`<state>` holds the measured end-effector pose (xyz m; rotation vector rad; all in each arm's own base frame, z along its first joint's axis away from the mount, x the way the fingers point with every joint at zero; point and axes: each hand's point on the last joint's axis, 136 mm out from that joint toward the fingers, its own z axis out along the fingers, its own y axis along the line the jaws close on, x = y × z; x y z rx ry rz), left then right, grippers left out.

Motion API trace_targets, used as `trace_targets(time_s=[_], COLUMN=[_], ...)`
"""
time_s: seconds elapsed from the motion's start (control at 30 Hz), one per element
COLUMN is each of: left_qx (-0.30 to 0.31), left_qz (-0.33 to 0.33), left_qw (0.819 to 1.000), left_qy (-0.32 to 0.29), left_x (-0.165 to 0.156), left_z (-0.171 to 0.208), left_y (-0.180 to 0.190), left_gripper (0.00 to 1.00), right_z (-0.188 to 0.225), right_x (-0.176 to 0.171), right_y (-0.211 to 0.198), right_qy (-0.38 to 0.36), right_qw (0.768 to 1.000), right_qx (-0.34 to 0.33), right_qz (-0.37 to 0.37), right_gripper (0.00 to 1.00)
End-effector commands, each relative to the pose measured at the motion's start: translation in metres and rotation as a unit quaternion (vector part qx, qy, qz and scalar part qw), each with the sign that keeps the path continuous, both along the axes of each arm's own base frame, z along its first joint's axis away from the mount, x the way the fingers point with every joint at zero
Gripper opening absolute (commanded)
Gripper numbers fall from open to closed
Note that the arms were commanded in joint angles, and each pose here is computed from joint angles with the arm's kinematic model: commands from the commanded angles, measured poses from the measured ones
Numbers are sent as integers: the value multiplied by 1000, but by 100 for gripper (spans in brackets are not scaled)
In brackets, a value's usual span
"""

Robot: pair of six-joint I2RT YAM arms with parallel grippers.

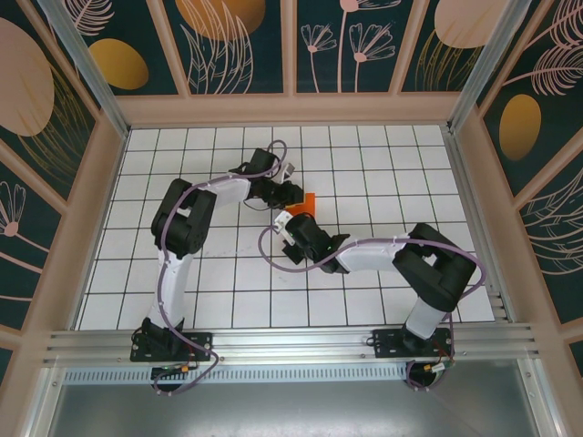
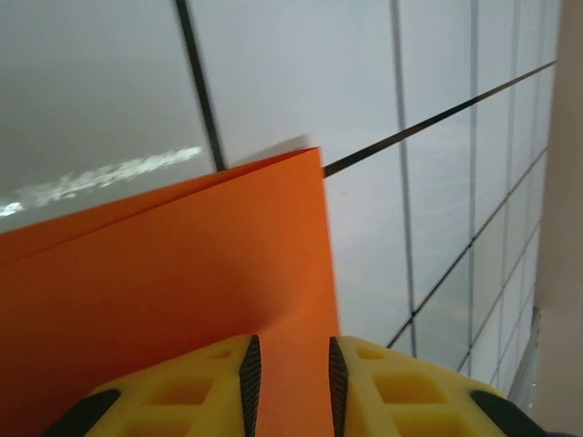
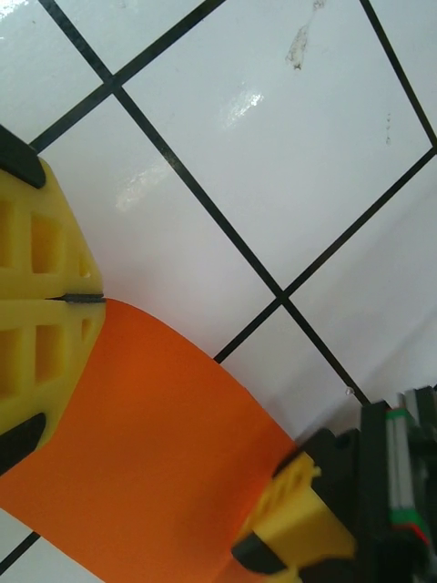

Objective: Fold a paper plane with a square sheet of paper (fold left side to right side)
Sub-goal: Third fold the triangle at the center of the table.

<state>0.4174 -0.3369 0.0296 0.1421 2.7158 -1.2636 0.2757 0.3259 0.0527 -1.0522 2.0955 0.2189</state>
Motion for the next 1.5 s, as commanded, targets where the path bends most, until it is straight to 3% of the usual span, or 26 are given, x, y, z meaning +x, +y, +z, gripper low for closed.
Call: trace_targets(time_s=[0.0, 0.33, 0.73, 1.13, 1.47], left_qx=[25, 56, 64, 64, 63], left_qz=[-17, -24, -28, -27, -28], left_qw=[1000, 998, 997, 997, 997], left_qy=[6, 23, 25, 25, 27], left_x=[-4, -14, -18, -19, -21], left_z=[-13, -40, -44, -44, -46], left_y=[1, 8, 10, 9, 7], left_gripper=[29, 27, 26, 26, 26], right_z=[5, 14, -3, -20, -27], right_x=[3, 15, 39, 62, 68], right_y=[8, 3, -27, -50, -51], right_qy=[29, 132, 211, 217, 228], right_qw=[999, 988, 968, 959, 956], right_qx=[23, 84, 124, 112, 108], right_qz=[4, 8, -61, -141, -151], right_gripper=[0, 0, 0, 0, 0])
